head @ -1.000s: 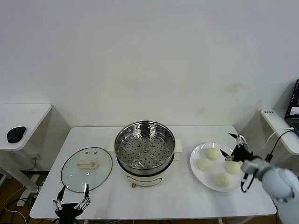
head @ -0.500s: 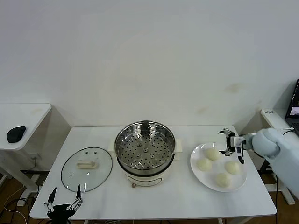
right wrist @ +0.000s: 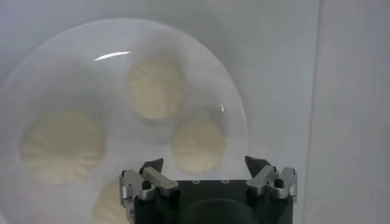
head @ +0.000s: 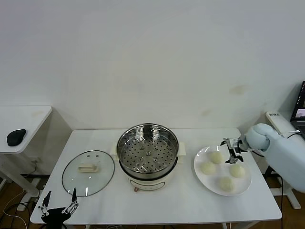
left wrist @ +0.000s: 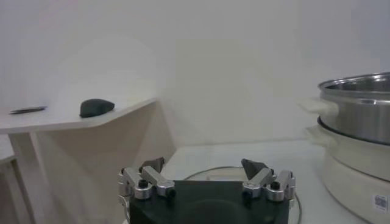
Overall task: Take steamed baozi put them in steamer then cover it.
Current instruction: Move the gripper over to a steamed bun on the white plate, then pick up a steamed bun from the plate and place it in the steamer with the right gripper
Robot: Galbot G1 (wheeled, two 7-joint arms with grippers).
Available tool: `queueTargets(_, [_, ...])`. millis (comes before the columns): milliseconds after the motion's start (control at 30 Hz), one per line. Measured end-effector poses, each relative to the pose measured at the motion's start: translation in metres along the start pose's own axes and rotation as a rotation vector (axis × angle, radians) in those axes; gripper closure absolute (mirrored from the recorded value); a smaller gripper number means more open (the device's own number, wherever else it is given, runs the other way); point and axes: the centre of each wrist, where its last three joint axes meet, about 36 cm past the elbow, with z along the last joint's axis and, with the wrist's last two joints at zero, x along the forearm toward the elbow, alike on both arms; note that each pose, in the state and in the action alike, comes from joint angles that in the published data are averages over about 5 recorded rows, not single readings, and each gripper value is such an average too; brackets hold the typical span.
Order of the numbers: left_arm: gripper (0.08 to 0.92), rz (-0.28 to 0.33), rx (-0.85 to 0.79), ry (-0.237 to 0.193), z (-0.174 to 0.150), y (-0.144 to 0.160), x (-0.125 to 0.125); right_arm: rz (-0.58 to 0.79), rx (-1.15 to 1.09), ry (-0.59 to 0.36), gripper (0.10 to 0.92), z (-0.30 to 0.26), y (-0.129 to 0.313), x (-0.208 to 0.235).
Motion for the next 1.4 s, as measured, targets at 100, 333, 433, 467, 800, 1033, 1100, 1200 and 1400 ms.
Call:
queueTargets(100, [0.177, -0.001, -0.005, -0.003, 0.000, 0.002, -0.001, -0.012, 0.000, 0.007, 0.200, -0.001, -0.004, -0.007])
queueTargets(333, [0.177, -0.003, -0.007, -0.003, 0.000, 0.002, -0.001, -0.038, -0.001, 0.026, 0.219, -0.004, -0.009, -0.025])
queueTargets(433, [0.177, -0.004, -0.007, -0.004, 0.001, 0.002, -0.002, -0.042, -0.003, 0.029, 0.240, -0.006, -0.012, -0.030])
queueTargets(467, [0.177, -0.004, -0.007, -0.005, 0.001, 0.002, -0.002, -0.044, -0.004, 0.030, 0.248, -0.006, -0.013, -0.032])
queueTargets(800, [0.177, -0.006, -0.017, -0.007, 0.004, 0.005, -0.001, -0.063, -0.011, 0.034, 0.343, -0.010, -0.018, -0.043])
queueTargets(1033, [0.177, -0.006, -0.022, -0.011, 0.005, 0.004, -0.001, -0.068, -0.013, 0.031, 0.399, -0.011, -0.021, -0.042])
queueTargets(1100, [0.177, -0.005, -0.025, -0.011, 0.005, 0.004, 0.000, -0.069, -0.012, 0.031, 0.406, -0.011, -0.023, -0.040])
queueTargets(1200, [0.177, -0.003, -0.028, -0.013, 0.004, 0.005, 0.000, -0.072, -0.008, 0.031, 0.415, -0.011, -0.025, -0.034])
queueTargets(1400, [0.177, -0.002, -0.028, -0.021, 0.003, 0.005, -0.002, -0.064, 0.001, 0.019, 0.420, -0.012, -0.035, -0.008])
